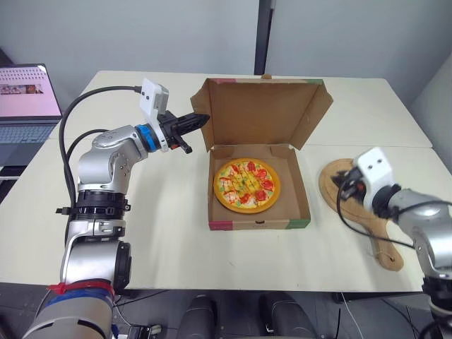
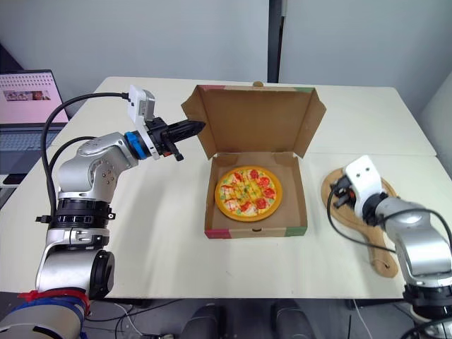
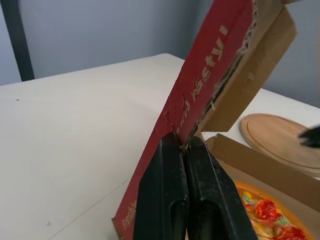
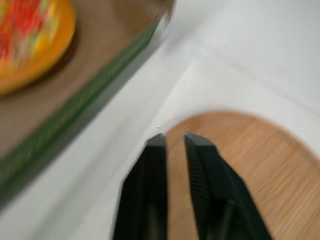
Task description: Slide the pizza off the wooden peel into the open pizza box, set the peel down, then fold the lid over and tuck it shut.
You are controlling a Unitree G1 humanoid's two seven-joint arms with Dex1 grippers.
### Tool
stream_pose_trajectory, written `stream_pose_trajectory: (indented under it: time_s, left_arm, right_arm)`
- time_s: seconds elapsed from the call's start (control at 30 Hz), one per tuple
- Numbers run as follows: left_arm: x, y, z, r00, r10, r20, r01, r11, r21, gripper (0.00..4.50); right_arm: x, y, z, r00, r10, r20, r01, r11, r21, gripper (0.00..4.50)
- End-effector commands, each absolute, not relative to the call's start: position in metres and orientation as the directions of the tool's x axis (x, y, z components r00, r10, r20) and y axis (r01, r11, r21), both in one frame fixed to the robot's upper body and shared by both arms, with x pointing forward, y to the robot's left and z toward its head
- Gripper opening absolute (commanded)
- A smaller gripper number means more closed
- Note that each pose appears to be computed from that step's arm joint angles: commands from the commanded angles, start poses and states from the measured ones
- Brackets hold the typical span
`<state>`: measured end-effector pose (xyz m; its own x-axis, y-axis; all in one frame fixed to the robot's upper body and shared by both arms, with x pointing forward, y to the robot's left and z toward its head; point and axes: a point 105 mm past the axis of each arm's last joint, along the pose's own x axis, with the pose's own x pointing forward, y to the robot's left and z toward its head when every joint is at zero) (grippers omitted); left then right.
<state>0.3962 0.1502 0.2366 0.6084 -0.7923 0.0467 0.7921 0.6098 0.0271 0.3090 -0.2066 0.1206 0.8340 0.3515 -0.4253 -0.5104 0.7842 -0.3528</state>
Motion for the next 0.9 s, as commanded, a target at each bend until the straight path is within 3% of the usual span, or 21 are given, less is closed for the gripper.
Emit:
stream_pose_trajectory:
  time_s: [0.03, 0.23, 0.53, 0.67, 0.77, 0.9]
  left_arm:
    - [0.392, 0.148, 0.252, 0.584, -0.808, 0.078, 0.804, 0.589, 0.085, 0.0]
    - [0.391, 0.149, 0.253, 0.572, -0.817, 0.076, 0.812, 0.577, 0.087, 0.0]
    - [0.388, 0.158, 0.249, 0.548, -0.835, 0.055, 0.829, 0.551, 0.097, 0.0]
    - [0.39, 0.162, 0.246, 0.557, -0.829, 0.05, 0.821, 0.558, 0.117, 0.0]
    - [0.391, 0.165, 0.246, 0.565, -0.823, 0.051, 0.815, 0.567, 0.122, 0.0]
    - [0.391, 0.167, 0.246, 0.567, -0.822, 0.052, 0.812, 0.568, 0.132, 0.0]
  right_arm:
    - [0.298, -0.18, 0.119, 0.784, 0.457, -0.42, -0.607, 0.706, -0.365, 0.03]
    - [0.281, -0.144, 0.112, 0.692, 0.579, -0.431, -0.713, 0.64, -0.286, 0.03]
    - [0.27, -0.128, 0.118, 0.644, 0.636, -0.425, -0.758, 0.606, -0.242, 0.03]
    - [0.282, -0.141, 0.126, 0.714, 0.576, -0.398, -0.695, 0.65, -0.307, 0.03]
    - [0.304, -0.168, 0.151, 0.831, 0.48, -0.282, -0.554, 0.765, -0.329, 0.03]
    - [0.326, -0.185, 0.192, 0.904, 0.413, -0.113, -0.426, 0.844, -0.326, 1.01]
